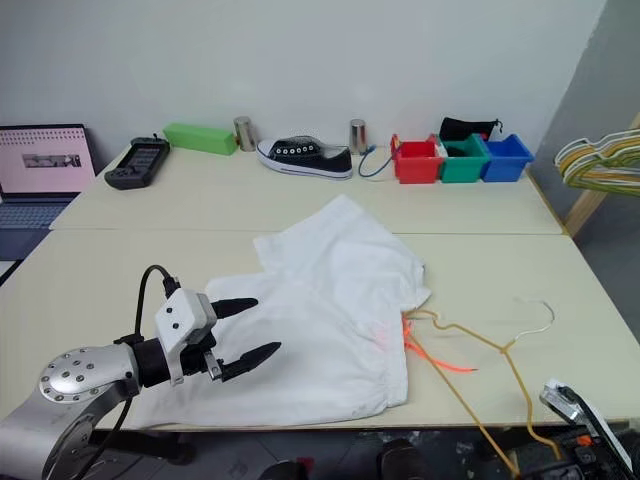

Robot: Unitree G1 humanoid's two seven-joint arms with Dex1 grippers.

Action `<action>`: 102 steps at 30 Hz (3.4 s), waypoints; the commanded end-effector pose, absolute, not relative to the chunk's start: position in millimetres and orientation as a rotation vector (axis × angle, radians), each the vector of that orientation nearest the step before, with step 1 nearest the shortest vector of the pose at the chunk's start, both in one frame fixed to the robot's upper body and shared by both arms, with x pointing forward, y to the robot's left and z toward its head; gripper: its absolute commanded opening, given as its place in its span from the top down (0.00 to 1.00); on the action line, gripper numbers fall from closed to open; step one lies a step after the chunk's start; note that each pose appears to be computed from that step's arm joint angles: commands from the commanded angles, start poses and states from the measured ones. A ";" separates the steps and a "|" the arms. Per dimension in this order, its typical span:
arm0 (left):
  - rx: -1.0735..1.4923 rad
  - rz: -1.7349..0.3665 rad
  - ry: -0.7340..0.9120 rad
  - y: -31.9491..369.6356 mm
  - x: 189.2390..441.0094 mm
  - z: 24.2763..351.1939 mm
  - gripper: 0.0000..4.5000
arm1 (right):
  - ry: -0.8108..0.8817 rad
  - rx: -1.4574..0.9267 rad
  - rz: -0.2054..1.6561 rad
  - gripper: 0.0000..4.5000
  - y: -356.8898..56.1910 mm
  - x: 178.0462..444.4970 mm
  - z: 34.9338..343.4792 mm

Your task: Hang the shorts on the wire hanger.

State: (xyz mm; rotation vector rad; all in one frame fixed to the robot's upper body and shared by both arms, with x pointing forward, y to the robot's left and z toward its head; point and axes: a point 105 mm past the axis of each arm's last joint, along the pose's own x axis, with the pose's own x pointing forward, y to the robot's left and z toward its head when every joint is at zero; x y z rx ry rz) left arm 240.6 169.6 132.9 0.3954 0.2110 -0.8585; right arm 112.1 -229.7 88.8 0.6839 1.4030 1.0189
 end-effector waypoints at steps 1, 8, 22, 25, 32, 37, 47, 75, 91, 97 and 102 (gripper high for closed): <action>0.434 -0.862 0.188 170.2 240.8 140.2 0.00 | 1.390 0.779 1.050 1.00 -217.1 115.2 91.5; 0.444 -0.853 0.189 171.9 239.6 139.8 0.00 | 1.427 0.812 1.072 1.00 -204.4 104.4 87.0; 0.471 -0.863 0.190 172.2 239.1 135.5 0.00 | 1.395 0.882 1.077 1.00 -193.2 99.7 83.8; 0.479 -0.868 0.188 172.4 239.3 136.2 0.00 | 1.310 0.940 1.097 1.00 -180.9 117.9 79.9; 0.495 -0.859 0.167 172.2 245.7 142.4 0.00 | 1.222 1.040 1.066 1.00 -161.3 140.5 70.0; 0.507 -0.865 0.173 173.9 246.2 140.4 0.00 | 1.212 1.063 0.973 1.00 -164.6 147.6 63.6; 0.506 -0.883 0.164 168.9 247.4 137.9 0.00 | 1.018 1.104 0.877 1.00 -156.5 198.7 76.4; 0.969 -1.020 -0.082 176.8 352.8 308.1 0.00 | 0.299 -0.673 0.924 1.00 -102.9 381.7 149.6; 1.251 -1.141 0.053 169.3 395.0 285.7 0.00 | 0.133 -0.775 0.974 1.00 -59.1 371.6 192.6; 1.330 -1.113 0.060 166.3 403.6 274.7 0.00 | 0.082 -0.912 0.961 1.00 -54.7 364.9 198.5; 1.354 -1.097 0.060 165.0 408.1 268.3 0.14 | 0.054 -1.008 0.921 1.00 -56.7 368.1 198.2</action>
